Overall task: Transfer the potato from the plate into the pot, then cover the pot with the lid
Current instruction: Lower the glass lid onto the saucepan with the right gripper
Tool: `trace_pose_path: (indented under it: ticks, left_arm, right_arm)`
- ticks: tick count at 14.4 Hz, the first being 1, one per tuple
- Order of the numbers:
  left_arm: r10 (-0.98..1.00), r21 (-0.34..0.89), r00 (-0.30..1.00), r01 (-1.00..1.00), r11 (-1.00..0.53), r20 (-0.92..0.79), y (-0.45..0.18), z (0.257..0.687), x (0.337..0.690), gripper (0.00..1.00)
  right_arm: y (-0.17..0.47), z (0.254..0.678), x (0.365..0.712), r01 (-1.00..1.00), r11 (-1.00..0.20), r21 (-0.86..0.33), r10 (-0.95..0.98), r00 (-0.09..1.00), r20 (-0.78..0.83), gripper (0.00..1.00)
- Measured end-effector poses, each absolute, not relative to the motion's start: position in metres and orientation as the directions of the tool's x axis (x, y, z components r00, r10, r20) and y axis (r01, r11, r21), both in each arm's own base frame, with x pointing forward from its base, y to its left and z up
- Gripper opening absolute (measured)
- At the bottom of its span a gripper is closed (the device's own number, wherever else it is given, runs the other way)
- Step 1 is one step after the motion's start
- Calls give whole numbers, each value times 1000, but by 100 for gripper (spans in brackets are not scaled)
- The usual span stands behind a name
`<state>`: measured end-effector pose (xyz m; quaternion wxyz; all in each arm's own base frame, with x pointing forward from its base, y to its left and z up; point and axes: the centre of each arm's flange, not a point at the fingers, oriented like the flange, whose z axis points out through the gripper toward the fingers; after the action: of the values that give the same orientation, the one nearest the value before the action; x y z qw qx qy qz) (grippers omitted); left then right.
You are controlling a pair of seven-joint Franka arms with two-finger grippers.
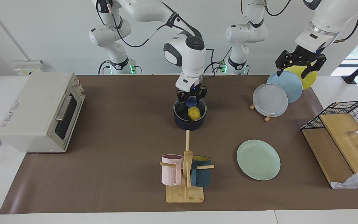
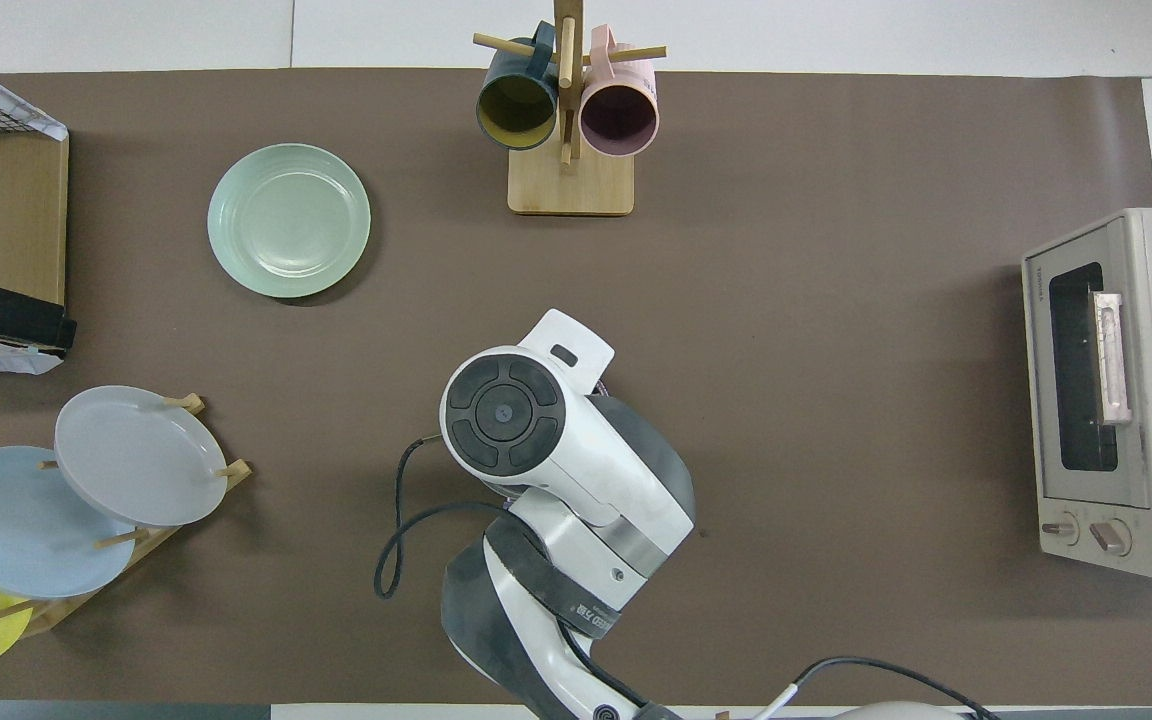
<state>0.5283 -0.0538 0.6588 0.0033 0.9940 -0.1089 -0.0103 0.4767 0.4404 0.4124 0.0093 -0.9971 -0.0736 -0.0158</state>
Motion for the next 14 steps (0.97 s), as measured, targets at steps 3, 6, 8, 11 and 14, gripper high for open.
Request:
trace_pose_path:
  ticks: [3, 6, 8, 11, 14]
  left_arm:
    - [-221, 9, 975, -220, -975, -22, -56, 658, 528, 100]
    - [-219, 11, 975, -219, -976, -37, -55, 652, 527, 100]
    - [-219, 12, 975, -219, -976, -46, -55, 648, 527, 100]
    - [-216, 14, 974, -216, -976, -64, -54, 640, 529, 100]
    - [-202, 16, 977, -202, -979, -72, -46, 639, 530, 100]
  right_arm:
    - [439, 411, 475, 142, -990, -21, 142, 990, 26, 66]
    - [439, 410, 474, 141, -990, -24, 140, 990, 26, 66]
    - [437, 410, 473, 141, -990, -22, 141, 990, 25, 66]
    - [436, 411, 470, 142, -990, -20, 142, 990, 23, 66]
    - [436, 411, 469, 143, -989, -21, 142, 989, 26, 66]
